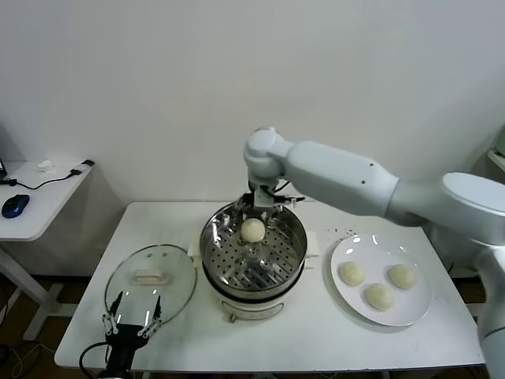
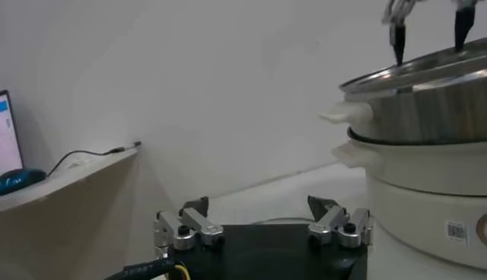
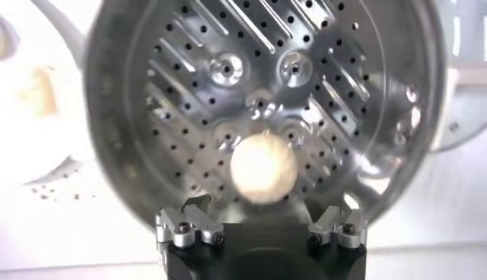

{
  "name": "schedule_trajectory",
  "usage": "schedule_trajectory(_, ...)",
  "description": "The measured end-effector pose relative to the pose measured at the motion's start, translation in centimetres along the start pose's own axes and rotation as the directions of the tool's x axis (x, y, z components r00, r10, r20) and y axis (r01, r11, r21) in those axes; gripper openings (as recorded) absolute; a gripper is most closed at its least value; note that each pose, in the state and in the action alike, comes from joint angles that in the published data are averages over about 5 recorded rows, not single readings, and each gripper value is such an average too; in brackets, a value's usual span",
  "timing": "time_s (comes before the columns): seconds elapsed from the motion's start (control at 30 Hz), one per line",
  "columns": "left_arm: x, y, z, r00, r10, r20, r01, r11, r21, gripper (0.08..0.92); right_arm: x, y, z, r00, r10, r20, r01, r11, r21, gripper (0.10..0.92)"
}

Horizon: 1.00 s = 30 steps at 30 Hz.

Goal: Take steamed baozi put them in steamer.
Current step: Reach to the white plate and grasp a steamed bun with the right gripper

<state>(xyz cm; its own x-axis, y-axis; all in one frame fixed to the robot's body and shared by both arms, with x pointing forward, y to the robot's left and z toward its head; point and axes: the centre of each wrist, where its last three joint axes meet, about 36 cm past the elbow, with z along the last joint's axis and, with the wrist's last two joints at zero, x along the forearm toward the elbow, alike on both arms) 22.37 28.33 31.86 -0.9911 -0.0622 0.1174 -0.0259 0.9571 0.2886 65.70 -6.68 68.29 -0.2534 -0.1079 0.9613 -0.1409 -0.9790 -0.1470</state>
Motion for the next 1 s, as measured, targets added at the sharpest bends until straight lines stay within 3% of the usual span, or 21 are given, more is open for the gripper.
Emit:
schedule_trajectory(0.13, 0.1, 0.0, -0.1, 1.0000, 0.001, 0.002, -0.001, 1.000, 0.000, 0.823, 2.7, 4.0, 1.0, 0.998, 0.060, 0.002, -0.058, 0.982, -0.178, 0.823)
schedule_trajectory(0.27, 0.1, -0.1, -0.2, 1.0000, 0.003, 0.006, -0.003, 1.000, 0.002, 0.823, 4.3, 8.8, 1.6, 0.993, 0.122, -0.001, -0.111, 0.898, -0.425, 0.823)
schedule_trajectory(0.37, 0.0, -0.1, -0.3, 0.9999, 0.004, 0.010, -0.004, 1.000, 0.003, 0.823, 4.7, 12.6, 1.8, 0.988, 0.153, -0.014, -0.129, 0.779, -0.613, 0.823)
schedule_trajectory(0.53, 0.0, 0.2, -0.5, 0.9998, 0.002, 0.019, -0.003, 1.000, 0.001, 0.823, 4.4, 18.9, 1.7, 0.987, 0.155, -0.040, -0.115, 0.510, -0.852, 0.823)
schedule_trajectory(0.67, 0.0, 0.2, -0.8, 0.9996, 0.002, 0.027, -0.002, 1.000, 0.002, 0.823, 2.7, 23.1, 1.3, 0.990, 0.135, -0.026, -0.069, 0.323, -0.944, 0.823)
schedule_trajectory(0.77, 0.1, 0.3, -0.9, 0.9996, 0.003, 0.030, -0.003, 1.000, 0.001, 0.823, 1.0, 25.4, 1.0, 0.993, 0.118, -0.003, -0.030, 0.229, -0.973, 0.823)
schedule_trajectory(1.0, 0.4, 0.5, -0.9, 0.9996, -0.001, 0.029, 0.001, 1.000, 0.000, 0.823, -3.8, 29.4, 0.1, 0.997, 0.052, 0.062, 0.055, 0.131, -0.990, 0.823)
